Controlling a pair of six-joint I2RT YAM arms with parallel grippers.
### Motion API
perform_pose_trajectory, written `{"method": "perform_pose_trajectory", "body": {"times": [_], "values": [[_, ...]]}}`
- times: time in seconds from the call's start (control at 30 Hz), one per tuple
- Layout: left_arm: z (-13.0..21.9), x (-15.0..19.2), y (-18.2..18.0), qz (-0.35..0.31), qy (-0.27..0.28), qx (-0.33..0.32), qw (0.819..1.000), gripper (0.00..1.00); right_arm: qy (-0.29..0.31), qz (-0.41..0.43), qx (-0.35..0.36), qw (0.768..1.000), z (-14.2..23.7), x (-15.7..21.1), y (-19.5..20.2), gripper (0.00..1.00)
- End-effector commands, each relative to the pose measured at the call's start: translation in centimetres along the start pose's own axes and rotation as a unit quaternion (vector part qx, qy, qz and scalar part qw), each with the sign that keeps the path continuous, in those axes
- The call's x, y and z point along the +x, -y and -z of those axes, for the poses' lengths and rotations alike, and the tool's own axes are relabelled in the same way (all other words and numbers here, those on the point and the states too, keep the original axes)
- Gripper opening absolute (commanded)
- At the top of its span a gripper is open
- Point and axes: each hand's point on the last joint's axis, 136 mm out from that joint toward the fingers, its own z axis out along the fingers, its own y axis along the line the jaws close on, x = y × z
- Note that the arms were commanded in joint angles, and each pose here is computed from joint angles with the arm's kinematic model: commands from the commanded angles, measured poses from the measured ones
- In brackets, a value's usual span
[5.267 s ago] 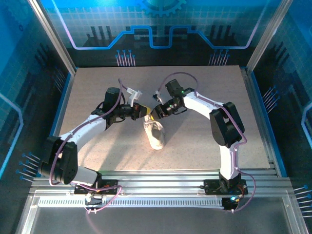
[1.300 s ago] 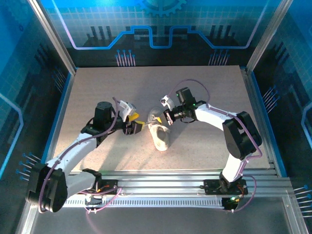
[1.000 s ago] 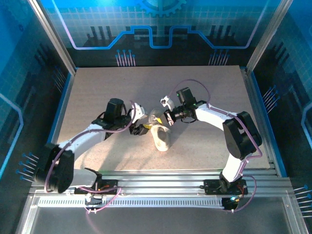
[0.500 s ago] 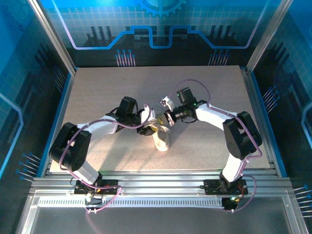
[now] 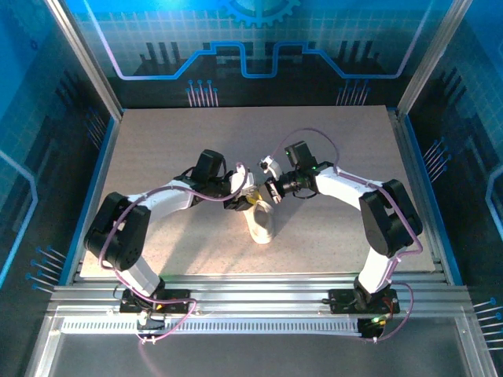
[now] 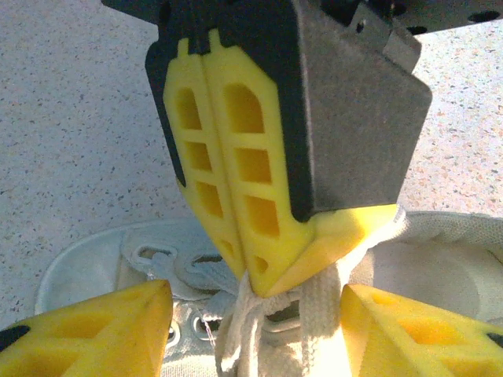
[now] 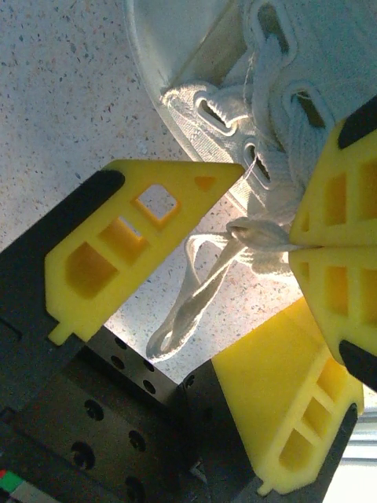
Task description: Tie the shoes
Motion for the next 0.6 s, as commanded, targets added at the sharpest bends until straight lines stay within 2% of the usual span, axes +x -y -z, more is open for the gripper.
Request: {"method": "perform_pose_trajectory", "body": {"times": [0.0,0.1,0.27,0.57], "values": [[-0.2,-0.4,0.3,-0.003,-0.003,0.015,1.000,0.59,0.011,0.010,-0.016,1.000,0.9,-0.8,-0.6,0.00],[-0.3,-0.3,0.3,0.000,-0.012,0.018,1.000,0.58,0.014,0.012,-0.016,1.000,1.1,-1.0,-0.6,0.00],[-0.6,0.0,-0.4,0.015,-0.027,0.003,1.000,0.46,0.017,0.015,-0.017,1.000,1.2,-1.0,-0.8,0.00],[-0.8,0.1,-1.5,0.044,-0.039,-0.015,0.998,0.35,0.020,0.014,-0.031,0.999,1.4,-1.0,-1.3,0.00]]}}
